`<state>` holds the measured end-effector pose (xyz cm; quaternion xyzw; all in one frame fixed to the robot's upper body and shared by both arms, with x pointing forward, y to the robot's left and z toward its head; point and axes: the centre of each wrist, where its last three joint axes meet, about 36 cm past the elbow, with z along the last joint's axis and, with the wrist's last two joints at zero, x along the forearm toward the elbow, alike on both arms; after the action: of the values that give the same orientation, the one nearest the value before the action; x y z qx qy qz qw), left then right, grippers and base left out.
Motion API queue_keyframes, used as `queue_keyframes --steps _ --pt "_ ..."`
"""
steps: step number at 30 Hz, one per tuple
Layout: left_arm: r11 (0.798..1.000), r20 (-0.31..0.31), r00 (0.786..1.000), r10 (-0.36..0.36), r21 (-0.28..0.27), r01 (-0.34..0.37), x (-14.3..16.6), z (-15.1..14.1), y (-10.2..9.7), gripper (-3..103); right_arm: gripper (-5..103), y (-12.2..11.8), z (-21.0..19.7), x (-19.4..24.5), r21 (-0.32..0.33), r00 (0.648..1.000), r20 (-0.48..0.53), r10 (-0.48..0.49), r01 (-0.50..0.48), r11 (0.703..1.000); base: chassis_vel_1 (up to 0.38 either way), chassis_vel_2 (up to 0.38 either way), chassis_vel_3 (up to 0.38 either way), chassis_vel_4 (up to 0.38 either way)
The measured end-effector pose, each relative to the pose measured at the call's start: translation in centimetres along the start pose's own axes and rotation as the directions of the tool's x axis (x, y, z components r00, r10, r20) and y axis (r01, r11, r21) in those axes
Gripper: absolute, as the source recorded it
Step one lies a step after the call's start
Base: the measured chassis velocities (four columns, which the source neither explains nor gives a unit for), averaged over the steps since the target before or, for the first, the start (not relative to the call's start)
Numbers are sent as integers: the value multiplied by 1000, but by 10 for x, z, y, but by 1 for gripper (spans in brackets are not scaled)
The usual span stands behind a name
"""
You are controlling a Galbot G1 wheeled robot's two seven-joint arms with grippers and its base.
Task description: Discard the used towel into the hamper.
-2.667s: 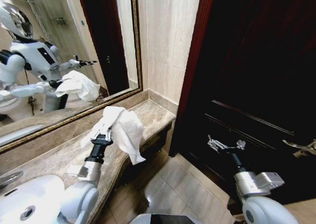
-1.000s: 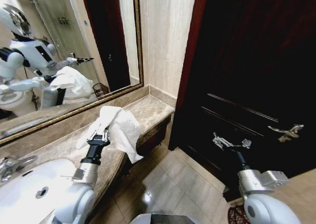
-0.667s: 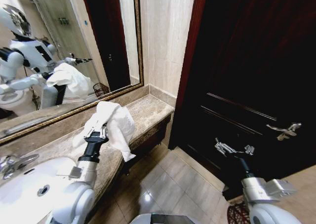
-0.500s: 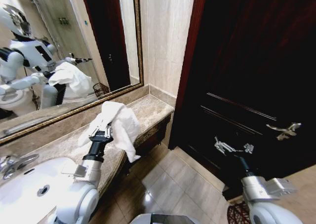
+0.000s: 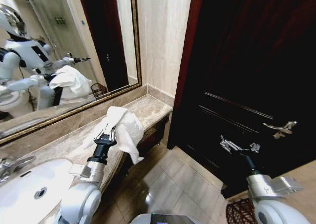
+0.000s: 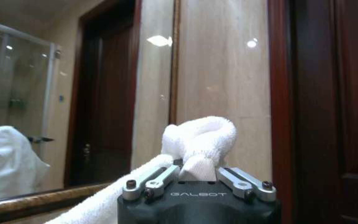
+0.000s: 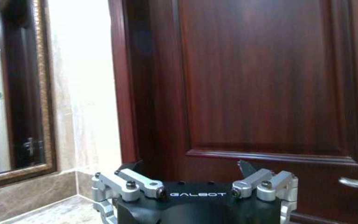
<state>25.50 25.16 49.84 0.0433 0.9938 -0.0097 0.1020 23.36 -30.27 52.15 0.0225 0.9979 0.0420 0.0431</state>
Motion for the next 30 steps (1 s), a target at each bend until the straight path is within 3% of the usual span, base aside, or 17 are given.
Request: queue_keyframes --steps 30 --pt "999 18 999 34 20 -34 -7 12 6 9 100 -3 0 11 52 1000 -1 10 -10 999 -70 -71 -69 -70"
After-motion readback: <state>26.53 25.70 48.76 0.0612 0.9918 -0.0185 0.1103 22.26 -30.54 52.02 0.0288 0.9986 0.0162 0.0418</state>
